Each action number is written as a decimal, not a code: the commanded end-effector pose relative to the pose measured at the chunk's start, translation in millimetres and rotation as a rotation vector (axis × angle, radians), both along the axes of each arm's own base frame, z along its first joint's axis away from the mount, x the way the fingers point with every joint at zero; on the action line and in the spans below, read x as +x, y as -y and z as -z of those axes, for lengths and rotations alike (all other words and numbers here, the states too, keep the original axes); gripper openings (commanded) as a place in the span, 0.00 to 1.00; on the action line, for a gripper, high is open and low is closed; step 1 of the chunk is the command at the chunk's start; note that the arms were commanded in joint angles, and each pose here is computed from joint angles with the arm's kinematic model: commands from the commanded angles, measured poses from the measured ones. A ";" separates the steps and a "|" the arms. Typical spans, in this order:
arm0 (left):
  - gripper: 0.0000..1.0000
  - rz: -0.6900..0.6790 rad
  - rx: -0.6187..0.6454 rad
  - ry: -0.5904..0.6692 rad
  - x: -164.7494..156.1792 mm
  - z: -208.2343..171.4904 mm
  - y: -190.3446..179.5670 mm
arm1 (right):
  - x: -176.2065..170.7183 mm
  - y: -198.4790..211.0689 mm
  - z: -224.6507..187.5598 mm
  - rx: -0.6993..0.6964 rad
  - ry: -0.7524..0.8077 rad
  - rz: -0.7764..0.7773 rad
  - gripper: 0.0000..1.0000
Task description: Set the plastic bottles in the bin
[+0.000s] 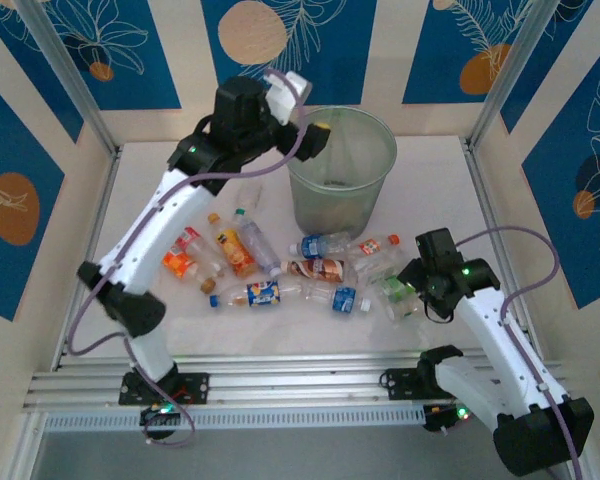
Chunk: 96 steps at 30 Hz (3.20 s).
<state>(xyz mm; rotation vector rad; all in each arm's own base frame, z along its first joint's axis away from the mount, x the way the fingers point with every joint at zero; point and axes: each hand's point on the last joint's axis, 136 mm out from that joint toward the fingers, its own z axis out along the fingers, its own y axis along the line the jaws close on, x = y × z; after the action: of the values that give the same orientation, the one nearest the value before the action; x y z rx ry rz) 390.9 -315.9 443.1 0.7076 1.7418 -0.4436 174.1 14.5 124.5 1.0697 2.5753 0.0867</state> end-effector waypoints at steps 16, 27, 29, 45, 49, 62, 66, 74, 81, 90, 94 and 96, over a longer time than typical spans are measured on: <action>1.00 -0.194 -0.200 -0.021 -73.5 63.5 -87.4 | -26.6 21.6 39.6 0.040 -0.083 0.251 0.84; 1.00 -0.187 -0.150 -0.069 -74.9 90.3 -85.9 | -2.3 26.4 53.1 0.109 -0.050 0.294 0.83; 0.99 -0.198 -0.138 -0.082 -74.7 96.6 -87.7 | -1.9 29.6 55.5 0.101 -0.048 0.303 0.83; 1.00 -0.298 0.062 -0.301 -97.7 184.1 -120.6 | 5.2 27.9 75.5 0.141 -0.059 0.310 0.82; 0.99 -0.309 0.064 -0.330 -105.6 195.7 -126.7 | 12.8 27.1 77.1 0.147 -0.061 0.306 0.82; 0.99 -0.320 0.074 -0.330 -102.0 200.7 -126.4 | 31.1 36.5 75.0 0.098 -0.028 0.303 0.80; 0.99 -0.326 0.071 -0.325 -100.9 199.1 -127.0 | 35.5 34.9 82.6 0.106 -0.040 0.300 0.76; 1.00 -0.340 0.068 -0.317 -100.2 195.8 -129.4 | 42.7 39.0 73.6 0.083 -0.018 0.293 0.63; 1.00 -0.352 0.065 -0.305 -98.4 193.5 -131.3 | 52.2 53.0 31.9 -0.006 0.057 0.260 0.44; 1.00 -0.370 0.063 -0.298 -95.0 193.8 -133.0 | 96.0 46.1 -81.6 -0.152 0.284 0.061 0.29; 1.00 -0.371 0.059 -0.303 -94.4 195.2 -131.8 | 129.6 22.1 -151.9 -0.225 0.408 -0.080 0.29; 1.00 -0.372 0.056 -0.307 -94.5 196.4 -131.7 | 148.1 6.5 -184.8 -0.246 0.467 -0.155 0.29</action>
<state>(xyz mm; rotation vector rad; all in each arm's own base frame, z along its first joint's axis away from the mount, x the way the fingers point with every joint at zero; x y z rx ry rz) 293.7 -181.5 242.9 0.3819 2.1448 -0.2406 309.3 1.3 275.2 0.8209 2.1912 0.1232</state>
